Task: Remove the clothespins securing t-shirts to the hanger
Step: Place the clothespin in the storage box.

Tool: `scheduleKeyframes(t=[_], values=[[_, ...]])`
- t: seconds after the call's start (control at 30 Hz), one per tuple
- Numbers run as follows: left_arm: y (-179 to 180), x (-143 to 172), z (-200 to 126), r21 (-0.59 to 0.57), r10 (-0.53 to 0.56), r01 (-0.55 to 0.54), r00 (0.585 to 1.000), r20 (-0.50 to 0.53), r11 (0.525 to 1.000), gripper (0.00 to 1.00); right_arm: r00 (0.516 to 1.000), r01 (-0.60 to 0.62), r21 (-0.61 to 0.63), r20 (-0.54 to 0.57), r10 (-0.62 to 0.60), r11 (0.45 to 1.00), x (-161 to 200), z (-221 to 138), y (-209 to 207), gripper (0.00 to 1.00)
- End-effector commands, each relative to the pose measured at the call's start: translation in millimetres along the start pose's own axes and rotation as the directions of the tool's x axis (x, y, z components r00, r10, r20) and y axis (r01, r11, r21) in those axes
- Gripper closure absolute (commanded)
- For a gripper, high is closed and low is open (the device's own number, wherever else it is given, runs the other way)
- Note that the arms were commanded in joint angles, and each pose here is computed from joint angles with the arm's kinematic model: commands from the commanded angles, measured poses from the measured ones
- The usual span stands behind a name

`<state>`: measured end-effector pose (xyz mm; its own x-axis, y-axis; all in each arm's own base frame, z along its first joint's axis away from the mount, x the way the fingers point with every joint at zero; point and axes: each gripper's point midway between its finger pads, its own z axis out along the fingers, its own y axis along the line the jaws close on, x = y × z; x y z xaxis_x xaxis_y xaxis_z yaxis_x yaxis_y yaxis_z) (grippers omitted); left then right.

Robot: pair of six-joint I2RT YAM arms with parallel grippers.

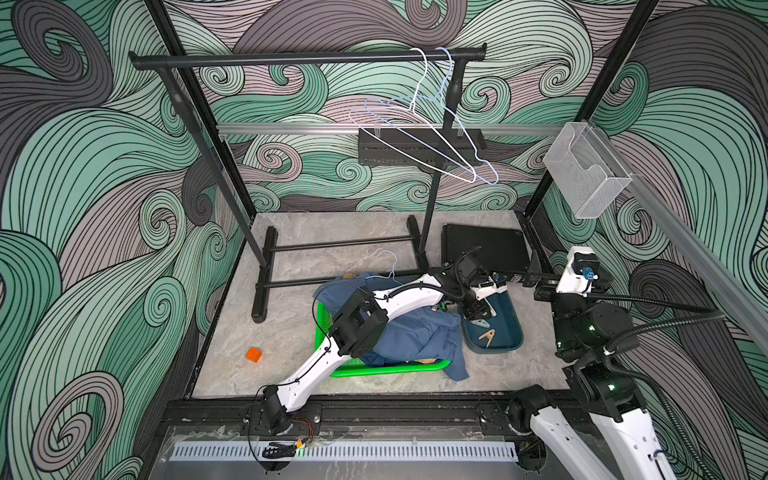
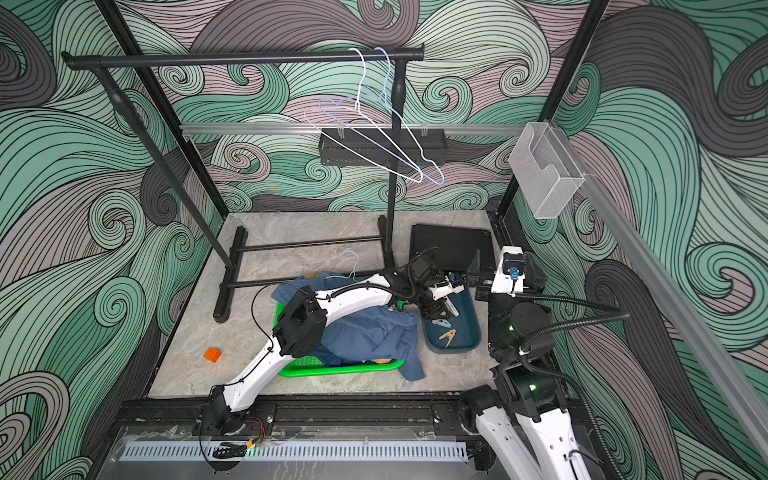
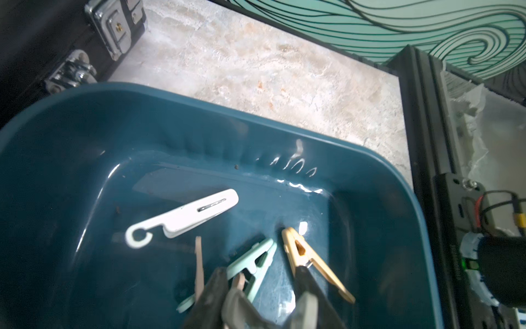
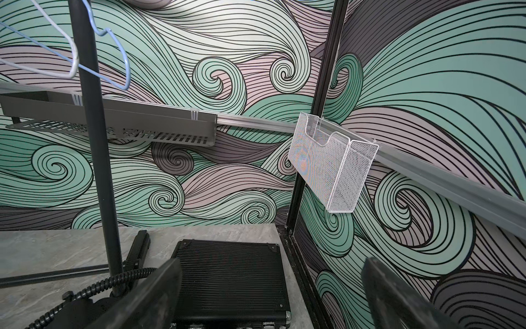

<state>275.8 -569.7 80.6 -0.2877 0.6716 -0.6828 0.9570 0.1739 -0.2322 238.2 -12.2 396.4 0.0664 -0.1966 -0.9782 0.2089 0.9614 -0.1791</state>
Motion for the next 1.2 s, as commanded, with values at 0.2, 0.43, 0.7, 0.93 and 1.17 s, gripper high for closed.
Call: scheduleKeyframes(t=[0.2, 0.43, 0.7, 0.93, 1.17], values=[[-7.6, -4.8, 0.3, 0.007, 0.024, -0.023, 1.0, -0.016, 1.0, 0.5, 1.0, -0.021, -0.005, 0.02, 0.021, 1.0, -4.3, 0.4, 0.4, 0.01], [-16.9, -52.7, -46.6, -0.063, 0.079, -0.073, 0.993, 0.086, 0.995, 0.46, 0.999, -0.036, -0.011, -0.012, 0.036, 0.999, 3.8, 2.1, 2.9, 0.01], [-11.3, -83.1, -131.2, -0.255, 0.058, -0.024, 0.99, 0.127, 0.967, 0.41, 0.988, -0.106, 0.031, -0.108, 0.108, 0.994, 20.4, 7.8, 1.3, 0.01], [-8.0, -54.8, -202.5, -0.426, 0.006, 0.02, 0.998, 0.058, 0.904, 0.39, 0.967, -0.152, -0.041, -0.212, 0.14, 0.988, 40.0, 13.4, 22.1, 0.01], [9.2, 9.4, -275.6, -0.564, -0.161, 0.146, 0.987, 0.023, 0.813, 0.33, 0.934, -0.2, -0.068, -0.314, 0.169, 0.978, 68.2, 9.9, 35.2, 0.01]])
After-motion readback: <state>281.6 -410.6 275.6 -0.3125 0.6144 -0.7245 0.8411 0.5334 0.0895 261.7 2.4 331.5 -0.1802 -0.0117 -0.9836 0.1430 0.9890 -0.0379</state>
